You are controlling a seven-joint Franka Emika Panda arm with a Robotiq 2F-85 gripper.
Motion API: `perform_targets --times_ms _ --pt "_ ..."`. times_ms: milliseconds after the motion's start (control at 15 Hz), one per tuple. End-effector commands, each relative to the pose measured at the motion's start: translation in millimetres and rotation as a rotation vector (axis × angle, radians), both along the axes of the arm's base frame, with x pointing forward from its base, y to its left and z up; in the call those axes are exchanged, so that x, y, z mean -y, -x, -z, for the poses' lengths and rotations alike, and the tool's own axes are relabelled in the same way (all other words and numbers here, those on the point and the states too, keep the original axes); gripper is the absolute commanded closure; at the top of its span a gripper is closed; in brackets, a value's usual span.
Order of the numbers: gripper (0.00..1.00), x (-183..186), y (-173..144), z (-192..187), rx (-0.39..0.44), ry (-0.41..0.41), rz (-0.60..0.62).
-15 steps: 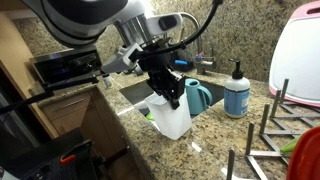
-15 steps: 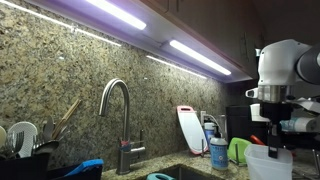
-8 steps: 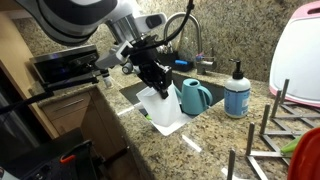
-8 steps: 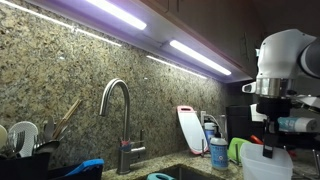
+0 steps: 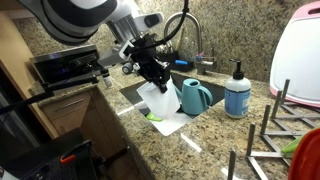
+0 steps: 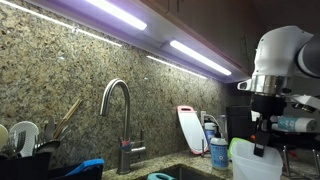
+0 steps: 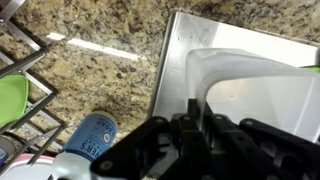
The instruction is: Put the empty container in the sink, push the soap bottle to the wall and bring the dish reck closer to the sink
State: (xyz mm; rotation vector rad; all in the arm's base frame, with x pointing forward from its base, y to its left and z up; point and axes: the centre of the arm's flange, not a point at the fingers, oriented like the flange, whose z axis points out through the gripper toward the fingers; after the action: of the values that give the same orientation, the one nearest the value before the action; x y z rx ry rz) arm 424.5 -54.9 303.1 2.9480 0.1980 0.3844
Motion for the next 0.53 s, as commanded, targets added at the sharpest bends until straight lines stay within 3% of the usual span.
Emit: perform_targets --times_ms 0,400,467 --pt "0.99 1.6 -23.9 13.8 -0.005 0.008 0.007" --pt "0.99 9.3 -56.7 35.3 -0.067 0.023 0.01" --pt "0.99 9.4 -38.7 27.4 -0.045 0.015 0.0"
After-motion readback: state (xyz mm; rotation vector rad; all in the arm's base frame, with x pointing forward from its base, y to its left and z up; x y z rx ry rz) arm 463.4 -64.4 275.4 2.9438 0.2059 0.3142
